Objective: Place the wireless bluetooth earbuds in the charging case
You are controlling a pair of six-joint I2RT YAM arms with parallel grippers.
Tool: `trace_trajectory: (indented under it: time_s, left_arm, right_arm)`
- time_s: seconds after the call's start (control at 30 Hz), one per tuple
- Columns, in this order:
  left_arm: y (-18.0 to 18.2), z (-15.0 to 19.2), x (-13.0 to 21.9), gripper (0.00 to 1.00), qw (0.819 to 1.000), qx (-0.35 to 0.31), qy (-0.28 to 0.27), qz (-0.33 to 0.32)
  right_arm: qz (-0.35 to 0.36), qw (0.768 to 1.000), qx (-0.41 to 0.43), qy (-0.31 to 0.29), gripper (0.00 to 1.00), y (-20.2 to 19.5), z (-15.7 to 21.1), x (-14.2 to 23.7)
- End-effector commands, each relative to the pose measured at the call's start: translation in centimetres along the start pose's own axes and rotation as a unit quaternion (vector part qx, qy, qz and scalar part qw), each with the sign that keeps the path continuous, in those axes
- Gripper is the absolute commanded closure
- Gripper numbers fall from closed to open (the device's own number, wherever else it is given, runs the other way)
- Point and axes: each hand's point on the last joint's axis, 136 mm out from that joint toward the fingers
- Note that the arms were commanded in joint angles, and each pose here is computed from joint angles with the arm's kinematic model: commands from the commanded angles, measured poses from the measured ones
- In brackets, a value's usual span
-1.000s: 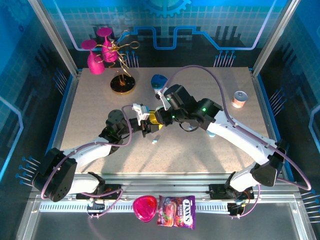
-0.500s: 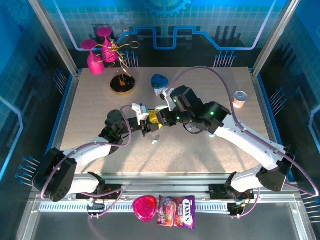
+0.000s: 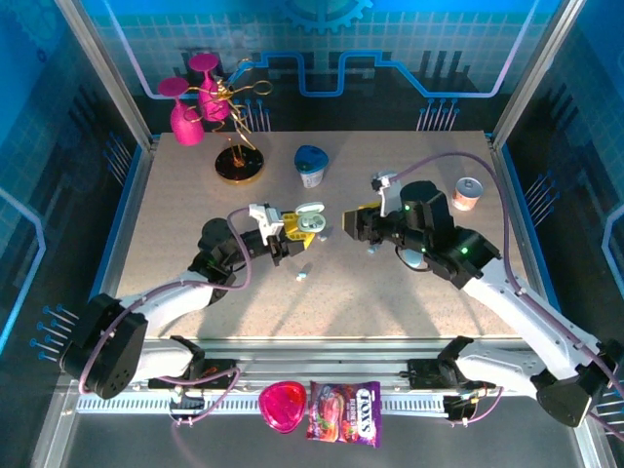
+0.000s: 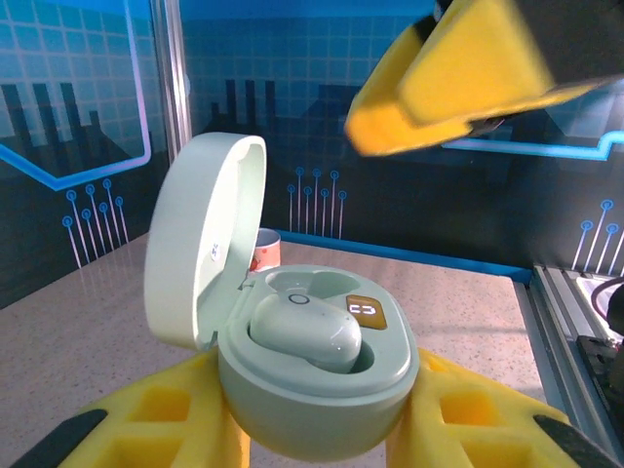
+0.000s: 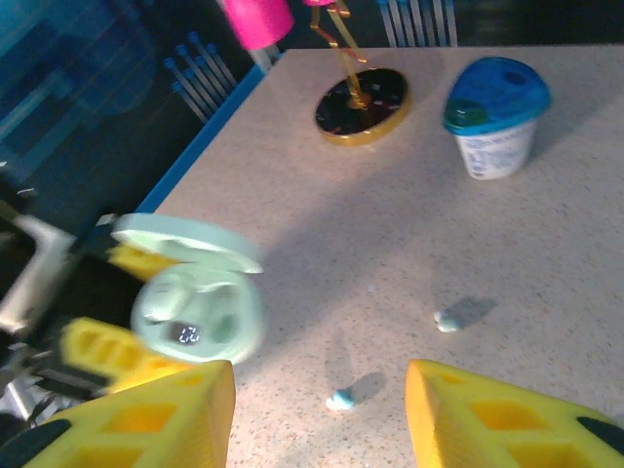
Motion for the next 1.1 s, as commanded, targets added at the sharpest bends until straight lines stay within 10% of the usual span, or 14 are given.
trace_trajectory:
  time_s: [0.0,0.7,1.07]
  left_arm:
    - [-0.5,-1.7,0.9,0.69,0.999,-0.025,-0.024,-0.006]
    - [-3.2,-4.7,2.8,0.68,0.998,-0.037,-0.057,0.009]
    - [-3.1,-4.5,2.7,0.68,0.998,-0.038,-0.051,0.01]
  right_arm:
    - [0.0,0.998,-0.055,-0.006,0.51,-2.2,0.6,-1.5]
    - [0.072,0.964,-0.034,0.254,0.59,-6.5,11.4,-20.6]
    - [0.098,0.942,0.009,0.32,0.57,-7.4,14.5,-24.6]
Point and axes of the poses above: each hand's point on the last joint's axis, 136 mm out from that joint toward the fingers, its own x axis back along the fingers, its own y axis along the line the jaws close on, z = x × y, and after that the axes turned 4 degrees about x, right-handed
